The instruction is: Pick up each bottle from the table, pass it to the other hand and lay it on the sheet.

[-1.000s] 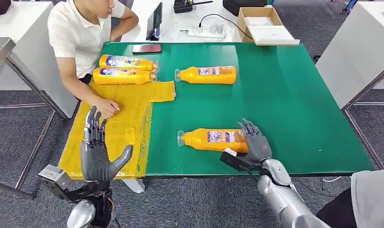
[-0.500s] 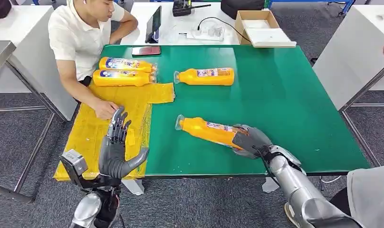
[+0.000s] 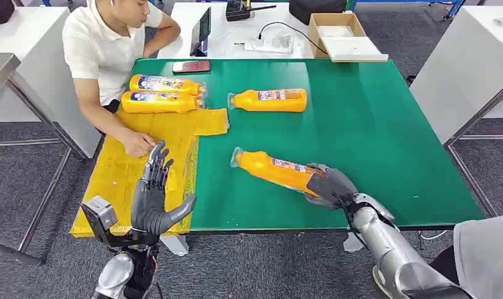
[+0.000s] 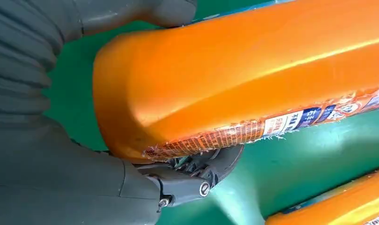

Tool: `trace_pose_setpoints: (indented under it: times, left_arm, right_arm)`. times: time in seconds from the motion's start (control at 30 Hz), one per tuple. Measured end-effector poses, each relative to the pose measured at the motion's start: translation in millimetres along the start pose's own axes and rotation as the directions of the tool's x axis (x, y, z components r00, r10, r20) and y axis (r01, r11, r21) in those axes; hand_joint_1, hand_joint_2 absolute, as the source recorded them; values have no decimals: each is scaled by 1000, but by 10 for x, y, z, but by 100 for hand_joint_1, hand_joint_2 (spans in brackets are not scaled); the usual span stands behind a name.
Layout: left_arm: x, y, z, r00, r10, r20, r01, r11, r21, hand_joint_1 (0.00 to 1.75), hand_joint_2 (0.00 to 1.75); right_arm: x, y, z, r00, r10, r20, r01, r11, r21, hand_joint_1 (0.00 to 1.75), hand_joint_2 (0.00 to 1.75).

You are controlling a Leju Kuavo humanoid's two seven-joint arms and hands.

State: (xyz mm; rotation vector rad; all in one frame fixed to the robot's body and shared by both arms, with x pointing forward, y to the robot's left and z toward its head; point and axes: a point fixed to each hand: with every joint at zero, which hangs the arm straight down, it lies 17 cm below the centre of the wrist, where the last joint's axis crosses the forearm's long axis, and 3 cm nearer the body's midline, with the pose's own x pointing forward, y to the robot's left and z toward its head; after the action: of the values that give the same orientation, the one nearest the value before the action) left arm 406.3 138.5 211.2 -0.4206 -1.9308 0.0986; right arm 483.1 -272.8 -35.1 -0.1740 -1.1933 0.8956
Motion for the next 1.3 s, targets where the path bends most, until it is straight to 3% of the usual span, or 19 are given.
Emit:
trace_pose_setpoints:
  times: [0.17,0.4,0.67,1.1,1.3]
  left_arm:
    - [-19,39,14,1000,10,-9,-9,1000,20,0,175]
    - [-300,227,116,983,125,-133,-104,983,153,0,175]
    - [-693,222,330,946,223,-234,-172,961,218,0,175]
    - [-846,-33,439,918,291,-271,-251,953,171,0,175]
    - [-719,-268,412,912,337,-233,-325,941,88,0,175]
  right_arm:
    - [145,-15,-19,998,-22,64,25,998,-50,175,175]
    - [616,168,28,974,-72,214,96,990,-105,175,175]
    - [1140,238,153,918,-148,369,208,970,-129,175,175]
    - [1618,260,323,828,-231,511,328,939,-106,175,175]
    - [1768,473,358,798,-285,531,356,934,-35,175,175]
